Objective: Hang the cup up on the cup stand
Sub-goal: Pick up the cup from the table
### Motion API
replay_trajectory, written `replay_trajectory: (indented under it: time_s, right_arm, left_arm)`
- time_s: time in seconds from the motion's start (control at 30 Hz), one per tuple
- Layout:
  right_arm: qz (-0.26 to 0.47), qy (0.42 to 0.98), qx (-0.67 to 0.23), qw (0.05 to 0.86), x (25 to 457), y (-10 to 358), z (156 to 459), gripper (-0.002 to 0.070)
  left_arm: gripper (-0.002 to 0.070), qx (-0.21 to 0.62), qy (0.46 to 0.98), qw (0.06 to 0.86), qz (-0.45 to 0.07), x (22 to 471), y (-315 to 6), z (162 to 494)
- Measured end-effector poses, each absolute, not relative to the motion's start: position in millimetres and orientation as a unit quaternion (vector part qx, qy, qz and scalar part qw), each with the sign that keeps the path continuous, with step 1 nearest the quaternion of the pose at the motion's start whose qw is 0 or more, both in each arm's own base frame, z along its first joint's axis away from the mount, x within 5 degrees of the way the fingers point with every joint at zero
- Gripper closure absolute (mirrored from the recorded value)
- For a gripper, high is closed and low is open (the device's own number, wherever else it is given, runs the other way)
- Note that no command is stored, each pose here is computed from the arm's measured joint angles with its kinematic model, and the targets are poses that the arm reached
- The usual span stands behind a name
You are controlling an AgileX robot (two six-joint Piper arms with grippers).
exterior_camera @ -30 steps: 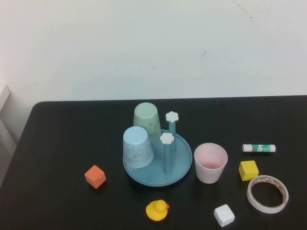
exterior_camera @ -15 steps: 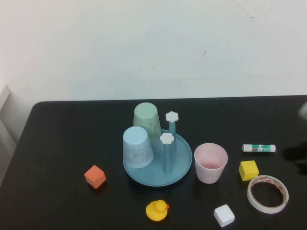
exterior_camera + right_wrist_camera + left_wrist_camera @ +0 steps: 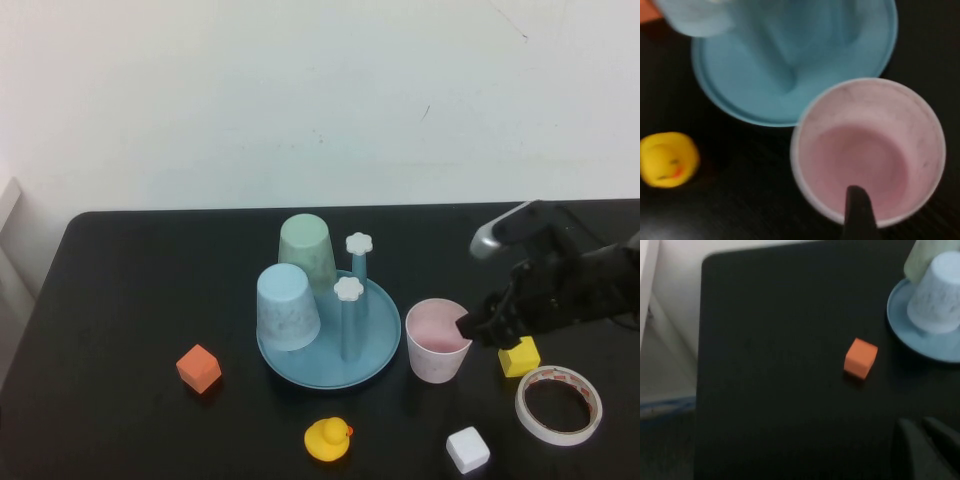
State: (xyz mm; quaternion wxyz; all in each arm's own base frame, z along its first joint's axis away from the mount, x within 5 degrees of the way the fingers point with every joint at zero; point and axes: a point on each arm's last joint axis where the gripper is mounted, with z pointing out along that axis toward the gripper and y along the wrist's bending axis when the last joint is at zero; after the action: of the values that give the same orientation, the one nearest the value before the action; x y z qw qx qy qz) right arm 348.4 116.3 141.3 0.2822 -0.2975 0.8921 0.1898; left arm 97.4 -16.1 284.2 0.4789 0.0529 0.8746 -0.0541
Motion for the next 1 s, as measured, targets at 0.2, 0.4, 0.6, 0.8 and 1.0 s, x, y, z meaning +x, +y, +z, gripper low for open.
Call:
replay_trajectory:
  time_s: [0.2, 0.4, 0.6, 0.8, 1.0]
  right_arm:
    - [0.184, 0.901, -0.291, 0.264, 373.2, 120.2, 107.9, 0.0253]
    - [0.186, 0.905, -0.285, 0.256, 385.2, 123.1, 91.5, 0.0332]
    - [0.182, 0.905, -0.273, 0.271, 394.8, 124.0, 92.5, 0.0551]
    - [0.175, 0.895, -0.276, 0.302, 401.2, 124.5, 114.1, 0.0647]
    - [0.16, 0.863, -0.285, 0.386, 397.2, 122.5, 187.9, 0.0649]
  left_arm:
    - [0.0676, 0.044, 0.857, 0.505, -0.097, 101.1, -22.3, 277.9]
    - [0.0676, 0.038, 0.836, 0.527, -0.148, 102.5, -29.4, 282.4]
    - [0.0676, 0.03, 0.809, 0.549, -0.21, 103.0, -37.1, 290.8]
    - [0.0676, -0.018, 0.77, 0.562, -0.302, 103.1, -43.7, 302.1]
    - [0.0625, -0.1, 0.715, 0.555, -0.413, 103.1, -46.9, 315.1]
